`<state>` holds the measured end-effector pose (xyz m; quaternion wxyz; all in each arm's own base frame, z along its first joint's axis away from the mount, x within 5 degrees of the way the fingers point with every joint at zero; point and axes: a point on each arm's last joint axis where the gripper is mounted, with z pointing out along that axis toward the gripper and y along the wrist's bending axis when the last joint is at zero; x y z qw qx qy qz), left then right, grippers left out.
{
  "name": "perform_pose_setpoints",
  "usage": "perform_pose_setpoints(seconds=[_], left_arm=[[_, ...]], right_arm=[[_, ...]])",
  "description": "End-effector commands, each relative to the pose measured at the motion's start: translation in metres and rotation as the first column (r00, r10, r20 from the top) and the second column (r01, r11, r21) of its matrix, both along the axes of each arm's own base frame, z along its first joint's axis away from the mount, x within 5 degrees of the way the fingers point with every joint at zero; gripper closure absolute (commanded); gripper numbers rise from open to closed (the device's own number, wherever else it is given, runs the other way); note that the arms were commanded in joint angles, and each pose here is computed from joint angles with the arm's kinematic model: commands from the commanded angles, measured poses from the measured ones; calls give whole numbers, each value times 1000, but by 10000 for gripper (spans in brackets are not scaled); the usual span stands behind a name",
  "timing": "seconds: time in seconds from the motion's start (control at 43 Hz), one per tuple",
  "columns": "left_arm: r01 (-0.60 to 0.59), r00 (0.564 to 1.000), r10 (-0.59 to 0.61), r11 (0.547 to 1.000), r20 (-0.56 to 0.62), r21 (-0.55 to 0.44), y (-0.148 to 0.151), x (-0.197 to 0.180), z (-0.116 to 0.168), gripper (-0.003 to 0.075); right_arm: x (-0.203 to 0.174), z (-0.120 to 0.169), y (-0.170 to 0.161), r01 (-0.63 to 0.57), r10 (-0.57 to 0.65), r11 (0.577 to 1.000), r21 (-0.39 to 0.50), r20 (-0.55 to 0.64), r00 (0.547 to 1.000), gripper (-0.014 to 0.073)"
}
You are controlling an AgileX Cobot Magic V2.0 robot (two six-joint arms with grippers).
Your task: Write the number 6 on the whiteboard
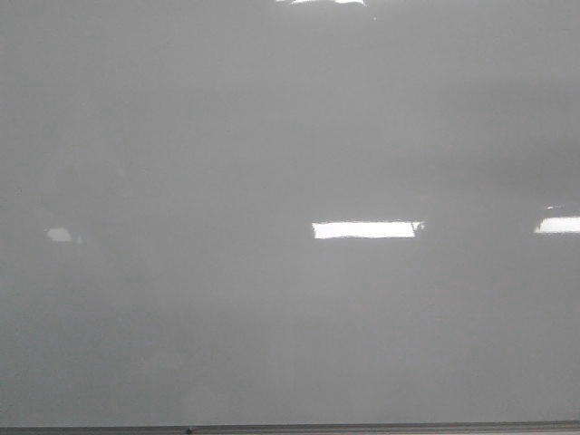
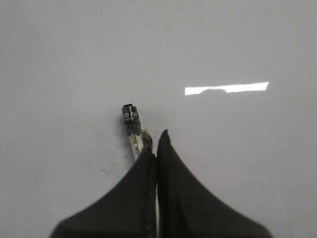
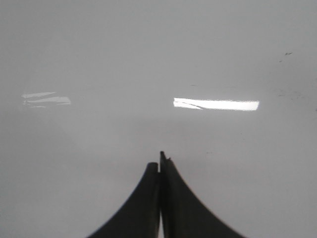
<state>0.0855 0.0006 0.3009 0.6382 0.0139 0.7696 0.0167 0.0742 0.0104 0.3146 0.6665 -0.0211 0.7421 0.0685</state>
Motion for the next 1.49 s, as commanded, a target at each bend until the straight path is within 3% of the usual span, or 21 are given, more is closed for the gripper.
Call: perform_pose_setpoints(seconds=[0.0, 0.093, 0.163, 0.233, 0.465, 0.628, 0.767, 0.953, 1.186, 1.465], left_arm=[[-7, 995, 7, 1000, 104, 1, 1, 2, 19, 558], [-7, 995, 7, 1000, 101, 1, 1, 2, 19, 324], [-7, 995, 7, 1000, 101, -1, 1, 2, 19, 191], [-6, 995, 7, 1000, 101, -3, 1, 2, 19, 145], [-16, 998, 18, 999, 55, -44, 1, 13, 15, 156], [-106, 992, 100, 990, -74, -88, 13, 52, 3, 155], [-215, 961, 186, 968, -206, -132, 32, 86, -9, 155], [-215, 938, 161, 965, -308, -151, 32, 121, -32, 155], [-186, 949, 142, 973, -282, -136, 28, 161, -59, 156], [-205, 934, 156, 971, -323, -124, 32, 189, -89, 156]], right_arm=[[1, 17, -1, 8, -8, 1000, 7, 93, 996, 419], [1, 17, -1, 8, -8, 1000, 7, 93, 996, 196], [1, 17, -1, 8, -8, 1000, 7, 93, 996, 75], [1, 17, -1, 8, -8, 1000, 7, 93, 996, 21], [1, 17, -1, 8, -8, 1000, 7, 93, 996, 15], [1, 17, -1, 8, -8, 1000, 7, 94, 996, 15], [1, 18, -1, 8, -9, 1000, 7, 97, 995, 15], [1, 18, -1, 9, -9, 1000, 7, 100, 995, 15], [1, 18, -1, 9, -9, 1000, 8, 101, 995, 15], [1, 18, -1, 9, -9, 1000, 8, 101, 995, 15]])
